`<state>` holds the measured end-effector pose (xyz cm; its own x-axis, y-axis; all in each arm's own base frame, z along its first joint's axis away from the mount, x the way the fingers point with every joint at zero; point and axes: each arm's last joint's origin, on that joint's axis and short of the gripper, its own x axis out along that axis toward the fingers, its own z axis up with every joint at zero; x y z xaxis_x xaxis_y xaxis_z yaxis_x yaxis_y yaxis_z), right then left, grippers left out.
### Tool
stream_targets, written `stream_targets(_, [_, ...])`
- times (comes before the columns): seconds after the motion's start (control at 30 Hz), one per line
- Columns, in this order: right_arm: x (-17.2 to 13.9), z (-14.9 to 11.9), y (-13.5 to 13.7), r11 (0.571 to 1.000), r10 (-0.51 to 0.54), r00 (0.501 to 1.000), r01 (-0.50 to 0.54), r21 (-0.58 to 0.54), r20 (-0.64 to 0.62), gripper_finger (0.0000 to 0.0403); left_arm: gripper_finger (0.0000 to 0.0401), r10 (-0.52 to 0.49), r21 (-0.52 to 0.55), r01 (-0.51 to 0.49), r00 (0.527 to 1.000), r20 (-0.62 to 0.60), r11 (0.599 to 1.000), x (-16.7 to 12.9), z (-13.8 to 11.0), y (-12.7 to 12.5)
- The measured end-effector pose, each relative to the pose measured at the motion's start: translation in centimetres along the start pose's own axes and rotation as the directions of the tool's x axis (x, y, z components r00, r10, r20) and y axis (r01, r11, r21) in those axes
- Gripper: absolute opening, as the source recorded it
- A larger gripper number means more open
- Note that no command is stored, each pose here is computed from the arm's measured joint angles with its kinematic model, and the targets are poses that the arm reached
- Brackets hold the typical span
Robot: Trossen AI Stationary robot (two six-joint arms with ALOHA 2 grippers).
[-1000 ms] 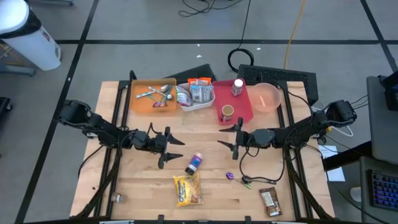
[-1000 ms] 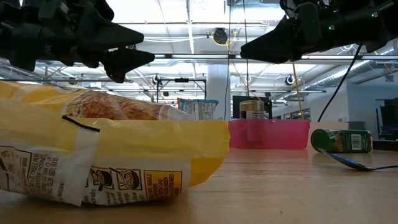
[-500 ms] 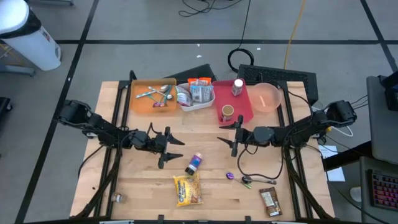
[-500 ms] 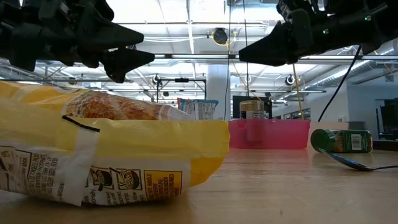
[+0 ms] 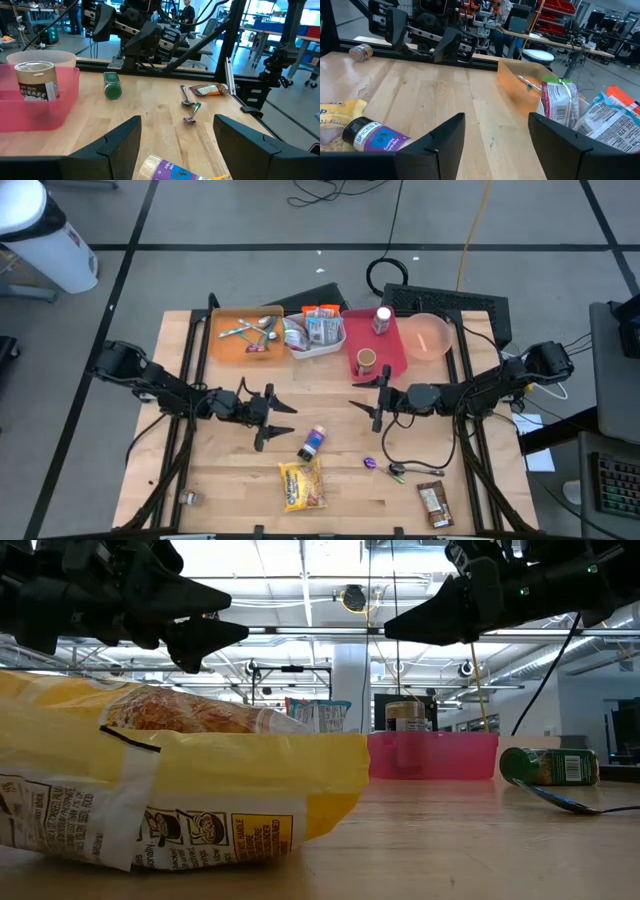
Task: Pick & Place Food Item
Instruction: Put the black spoon into the orange bin
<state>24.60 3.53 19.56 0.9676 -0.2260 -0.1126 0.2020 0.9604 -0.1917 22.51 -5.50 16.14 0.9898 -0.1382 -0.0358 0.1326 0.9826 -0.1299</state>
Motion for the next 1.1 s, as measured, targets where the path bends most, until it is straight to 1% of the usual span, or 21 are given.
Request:
stream_targets(0.47, [0.0, 0.06, -0.01, 1.0, -0.001, 1.0, 0.001, -0.025, 0.006, 0.021, 0.0253, 0.0, 0.0, 0.0, 1.0, 0.0, 1.0, 0.0, 0.0, 0.0])
stream_targets(1.0, [0.0, 0.04, 0.0, 1.0, 0.0, 1.0, 0.0, -0.013, 0.004, 0.021, 0.0253, 0.0, 0.0, 0.0, 1.0, 0.0, 1.0, 0.0, 0.0, 0.0])
stream_targets(1.07, [0.0, -0.12, 0.07, 1.0, 0.021, 1.0, -0.021, -0.009, -0.01, 0.021, 0.0253, 0.0, 0.0, 0.0, 1.0, 0.0, 1.0, 0.0, 0.0, 0.0])
stream_targets(1.1, [0.0, -0.24, 0.16, 0.999, 0.052, 0.998, -0.052, -0.014, -0.019, 0.021, 0.0253, 0.0, 0.0, 0.0, 1.0, 0.0, 1.0, 0.0, 0.0, 0.0])
